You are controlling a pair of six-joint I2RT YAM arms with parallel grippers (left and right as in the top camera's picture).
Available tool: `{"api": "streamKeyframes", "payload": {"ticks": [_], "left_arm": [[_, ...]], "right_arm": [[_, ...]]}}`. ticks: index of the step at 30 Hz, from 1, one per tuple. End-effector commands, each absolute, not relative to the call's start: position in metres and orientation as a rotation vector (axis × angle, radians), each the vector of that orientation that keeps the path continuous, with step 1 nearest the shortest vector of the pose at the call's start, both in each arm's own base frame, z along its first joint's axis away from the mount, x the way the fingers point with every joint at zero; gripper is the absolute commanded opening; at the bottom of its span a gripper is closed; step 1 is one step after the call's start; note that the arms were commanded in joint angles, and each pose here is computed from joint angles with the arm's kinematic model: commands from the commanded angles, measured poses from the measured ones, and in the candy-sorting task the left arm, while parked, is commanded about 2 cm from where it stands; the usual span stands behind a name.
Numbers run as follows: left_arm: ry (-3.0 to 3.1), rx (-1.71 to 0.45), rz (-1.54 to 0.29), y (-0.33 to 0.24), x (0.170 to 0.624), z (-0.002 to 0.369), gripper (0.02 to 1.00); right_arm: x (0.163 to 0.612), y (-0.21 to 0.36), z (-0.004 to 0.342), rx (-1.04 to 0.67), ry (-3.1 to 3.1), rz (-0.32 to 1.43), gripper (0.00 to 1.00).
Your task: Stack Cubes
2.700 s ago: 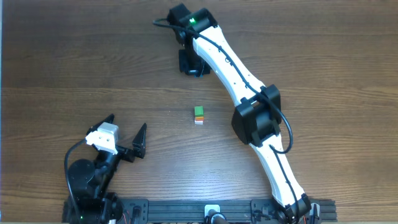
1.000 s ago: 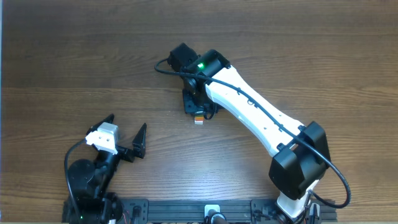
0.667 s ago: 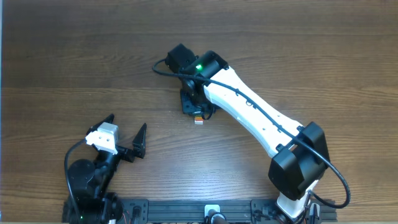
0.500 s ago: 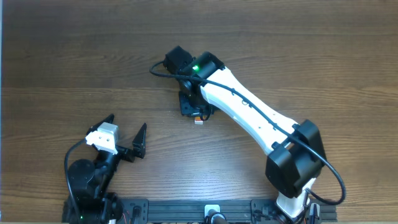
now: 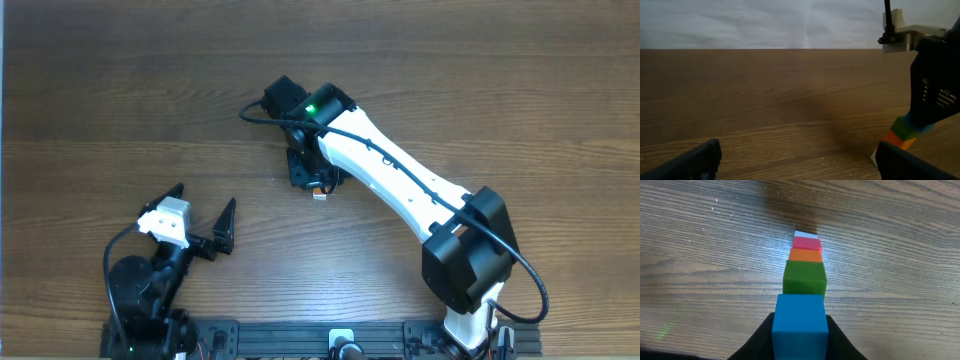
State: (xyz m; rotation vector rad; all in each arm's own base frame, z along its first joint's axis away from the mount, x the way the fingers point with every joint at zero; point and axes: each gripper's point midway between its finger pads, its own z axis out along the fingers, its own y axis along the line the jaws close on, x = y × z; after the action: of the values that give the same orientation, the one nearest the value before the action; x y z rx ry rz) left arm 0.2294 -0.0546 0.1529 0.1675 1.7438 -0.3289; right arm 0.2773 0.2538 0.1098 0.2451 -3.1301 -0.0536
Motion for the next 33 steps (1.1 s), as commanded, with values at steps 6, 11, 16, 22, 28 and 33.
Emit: {"api": "streamKeyframes", "payload": {"ticks": [6,11,16,22,28,33], "left_arm": [[1.746,0.157,-0.334,-0.0544,0.2296,0.1512,1.000],[1.746,0.157,-0.334,-0.0544,0.2296,0.1512,0.998],[1.746,0.157,-0.334,-0.0544,0.2296,0.1512,1.000],[1.746,0.157,-0.334,-0.0544,0.2296,0.1512,1.000],[1.746,0.157,-0.334,-0.0544,0.2296,0.1512,1.000],[1.746,0.157,-0.334,-0.0544,0.2296,0.1512,1.000]], "right_arm": [[0.2807,0.2602,0.1145,0.266,-3.147,-0.077,0.051],[0.2830,0.2591,0.1145,0.266,-3.159,-0.064,0.051],[0.2847,0.2604,0.1146,0.278,-3.165,-0.070,0.049],[0.2863,0.2602,0.1147,0.279,-3.173,-0.066,0.049],[0.2872,0.2593,0.1147,0.287,-3.178,-0.057,0.047],[0.2872,0.2592,0.1147,0.292,-3.177,-0.056,0.049]]}}
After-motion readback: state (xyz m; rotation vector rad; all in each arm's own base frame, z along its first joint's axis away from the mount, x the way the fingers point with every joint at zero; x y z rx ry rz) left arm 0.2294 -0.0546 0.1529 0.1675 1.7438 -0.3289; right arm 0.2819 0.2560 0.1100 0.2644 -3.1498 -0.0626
